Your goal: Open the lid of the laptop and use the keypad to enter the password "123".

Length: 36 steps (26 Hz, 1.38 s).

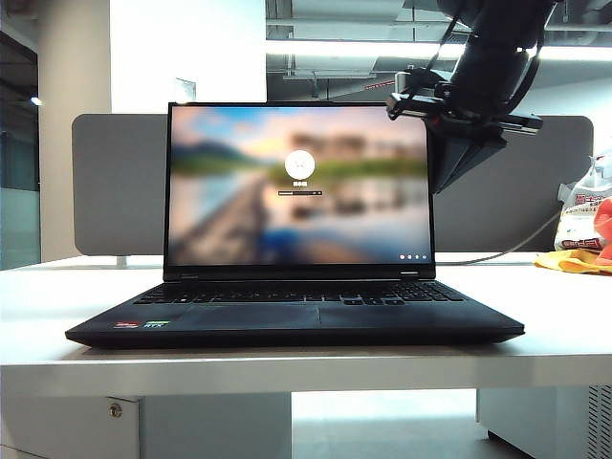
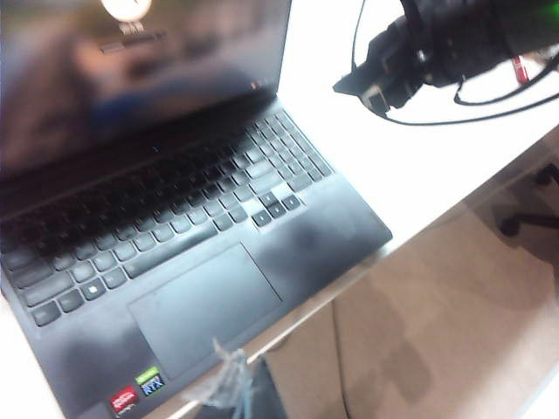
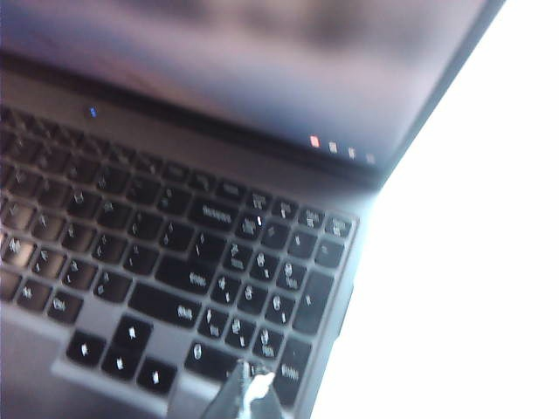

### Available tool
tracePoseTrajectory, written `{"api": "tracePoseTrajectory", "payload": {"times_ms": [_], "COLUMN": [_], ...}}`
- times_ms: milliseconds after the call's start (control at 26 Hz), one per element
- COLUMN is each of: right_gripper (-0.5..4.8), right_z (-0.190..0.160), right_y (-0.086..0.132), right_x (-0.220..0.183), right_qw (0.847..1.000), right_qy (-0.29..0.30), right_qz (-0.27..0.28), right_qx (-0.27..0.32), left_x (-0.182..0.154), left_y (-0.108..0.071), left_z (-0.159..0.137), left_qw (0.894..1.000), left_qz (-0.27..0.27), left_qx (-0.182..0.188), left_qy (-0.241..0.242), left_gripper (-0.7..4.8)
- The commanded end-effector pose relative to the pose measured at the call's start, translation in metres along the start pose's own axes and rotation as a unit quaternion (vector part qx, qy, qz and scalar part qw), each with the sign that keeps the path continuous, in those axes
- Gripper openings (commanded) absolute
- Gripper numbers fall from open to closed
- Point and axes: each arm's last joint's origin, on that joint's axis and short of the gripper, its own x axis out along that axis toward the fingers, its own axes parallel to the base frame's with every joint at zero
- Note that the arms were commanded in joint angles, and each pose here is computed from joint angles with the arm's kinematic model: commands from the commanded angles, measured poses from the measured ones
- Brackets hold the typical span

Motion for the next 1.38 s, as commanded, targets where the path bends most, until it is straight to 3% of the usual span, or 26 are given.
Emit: {"api": "tracePoseTrajectory", "payload": {"times_ms": [38, 231, 346, 462, 731, 846, 1038, 1385], "right_gripper": [-0.09, -0.09, -0.09, -0.09, -0.09, -0.09, -0.08, -0.09], "right_z": [0.0, -0.006, -0.033, -0.068, -0.161, -0.182, -0.203, -0.209], "right_y": [0.003, 0.013, 0.015, 0.012, 0.003, 0.001, -0.001, -0.002], "right_x": [-0.008, -0.033, -0.058, -0.076, -0.104, -0.105, -0.106, -0.109], "right_qw": [1.0, 0.999, 0.995, 0.993, 0.99, 0.989, 0.988, 0.989], "right_qy": [-0.003, -0.048, -0.096, -0.112, -0.132, -0.14, -0.149, -0.145], "right_qz": [0.007, 0.018, 0.03, 0.033, 0.029, 0.021, 0.023, 0.025], "right_qx": [-0.004, -0.016, -0.02, -0.018, 0.031, 0.032, 0.032, 0.031], "left_x": [-0.012, -0.033, -0.044, -0.044, -0.036, -0.035, -0.037, -0.038], "left_y": [0.0, 0.002, 0.005, 0.008, 0.018, 0.021, 0.022, 0.022], "left_z": [0.002, -0.006, -0.025, -0.048, -0.111, -0.128, -0.141, -0.142], "left_qw": [0.999, 0.992, 0.985, 0.983, 0.982, 0.982, 0.981, 0.982], "left_qz": [0.036, 0.108, 0.146, 0.149, 0.159, 0.159, 0.157, 0.152], "left_qx": [0.009, 0.019, 0.024, 0.022, -0.033, -0.044, -0.044, -0.041], "left_qy": [-0.03, -0.069, -0.093, -0.104, -0.093, -0.094, -0.107, -0.105], "left_gripper": [-0.06, -0.06, -0.06, -0.06, -0.06, -0.06, -0.06, -0.05]}}
